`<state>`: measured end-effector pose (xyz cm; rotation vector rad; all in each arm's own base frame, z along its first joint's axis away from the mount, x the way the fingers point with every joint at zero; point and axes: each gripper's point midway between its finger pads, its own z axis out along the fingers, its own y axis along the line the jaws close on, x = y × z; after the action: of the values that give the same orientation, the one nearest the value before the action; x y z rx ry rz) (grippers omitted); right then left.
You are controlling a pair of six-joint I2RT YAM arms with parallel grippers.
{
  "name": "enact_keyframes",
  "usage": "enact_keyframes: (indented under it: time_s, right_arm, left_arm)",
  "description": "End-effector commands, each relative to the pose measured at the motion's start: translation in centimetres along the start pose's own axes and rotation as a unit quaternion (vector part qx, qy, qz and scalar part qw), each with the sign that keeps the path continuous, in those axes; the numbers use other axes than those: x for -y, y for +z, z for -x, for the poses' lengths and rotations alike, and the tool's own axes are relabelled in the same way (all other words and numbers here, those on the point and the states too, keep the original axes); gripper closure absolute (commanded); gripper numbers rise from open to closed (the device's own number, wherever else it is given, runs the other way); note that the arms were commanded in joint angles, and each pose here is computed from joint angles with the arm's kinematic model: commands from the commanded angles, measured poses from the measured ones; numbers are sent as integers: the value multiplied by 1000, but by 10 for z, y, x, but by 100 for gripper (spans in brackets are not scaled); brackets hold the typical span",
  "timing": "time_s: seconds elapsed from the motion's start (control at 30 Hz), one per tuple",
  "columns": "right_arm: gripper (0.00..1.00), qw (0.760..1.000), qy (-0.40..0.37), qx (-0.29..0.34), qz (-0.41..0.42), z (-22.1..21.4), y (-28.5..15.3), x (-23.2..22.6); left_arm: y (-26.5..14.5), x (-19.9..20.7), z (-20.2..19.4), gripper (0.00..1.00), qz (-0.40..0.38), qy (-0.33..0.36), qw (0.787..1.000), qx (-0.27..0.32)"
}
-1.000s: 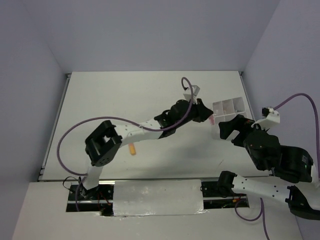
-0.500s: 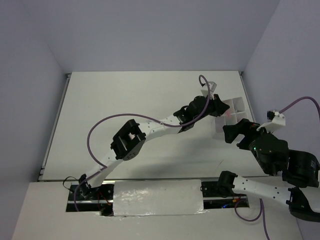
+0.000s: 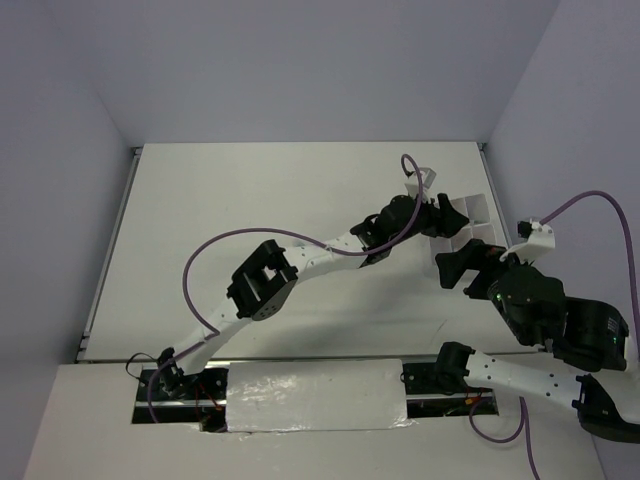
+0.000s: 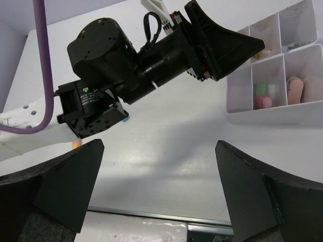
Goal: Sort the stationery into containers
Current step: Place the stationery in the storage box.
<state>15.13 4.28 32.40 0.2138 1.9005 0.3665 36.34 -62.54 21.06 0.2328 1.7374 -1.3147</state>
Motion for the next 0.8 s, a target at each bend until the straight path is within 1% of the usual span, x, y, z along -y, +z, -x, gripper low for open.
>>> enact_keyframes:
  time_s: [0.0,0.07,0.1,0.13,0.17,0.2,0.27,0.3,0.33,0.37,0.4,0.43,0.47,0.5,0.53,0.57,0.6,0.63,0.67,0.7,0.73,0.77]
  right_arm:
    - [0,1000,6,11,4,5,3,-6]
    - [0,1000,3,11,2,4,3,-5]
    - [0,1000,4,13,-1,5,3,-4]
    - [0,1000,5,15,0,7,3,-5]
    - [0,1000,3,17,2,7,4,-6]
    - [0,1000,3,19,7,7,3,-7]
    - [0,999,-8,23,21,5,8,-15]
    - [0,999,-13,19,29,2,11,-20]
    - [0,999,-17,26,45,3,15,-31]
    - [0,998,-34,16,50,-9,23,-38]
    - [0,997,-55,4,56,-18,32,-49]
    - [0,995,-69,-5,73,-28,40,-63]
    - [0,994,-82,-14,78,-35,47,-71]
    - [0,991,-107,-31,78,-48,59,-82]
    - [0,984,-125,-41,120,-57,68,-103]
    - [0,978,-146,-64,137,-72,84,-119]
    - [0,971,-152,-65,170,-75,96,-137]
    - [0,952,-158,-111,236,-97,98,-157]
    - [0,945,-174,-154,229,-120,125,-161]
    - [0,939,-190,-167,232,-130,137,-167]
    - [0,937,-198,-172,231,-130,147,-177]
    - [2,928,-221,-211,213,-159,169,-177]
  left_arm:
    - [3,30,20,25,-49,-3,998,27]
    - [-1,33,22,25,-50,-3,998,25]
    - [-8,48,40,24,-63,1,997,40]
    - [-14,49,49,23,-56,9,997,49]
    - [-20,39,46,21,-36,14,998,44]
    - [-33,51,78,20,-31,18,997,65]
    - [-51,16,84,14,58,33,996,51]
    - [-71,18,119,13,80,35,994,69]
    - [-86,7,128,9,113,38,990,68]
    - [-109,-35,115,8,198,45,978,36]
    - [-137,-41,148,6,229,41,971,54]
    - [-170,-80,131,4,304,46,951,16]
    - [-193,-95,135,3,339,45,940,12]
    - [-227,-98,163,2,363,37,930,34]
    - [-262,-125,144,1,414,42,909,0]
    - [-295,-125,168,1,431,40,901,23]
    - [-317,-134,167,1,452,43,891,14]
    - [-342,-147,155,1,477,42,878,-6]
    - [-369,-154,148,1,504,43,862,-30]
    - [-394,-148,161,1,511,47,858,-14]
    - [-413,-154,149,1,524,51,850,-29]
    - [-431,-144,153,1,516,58,854,-27]
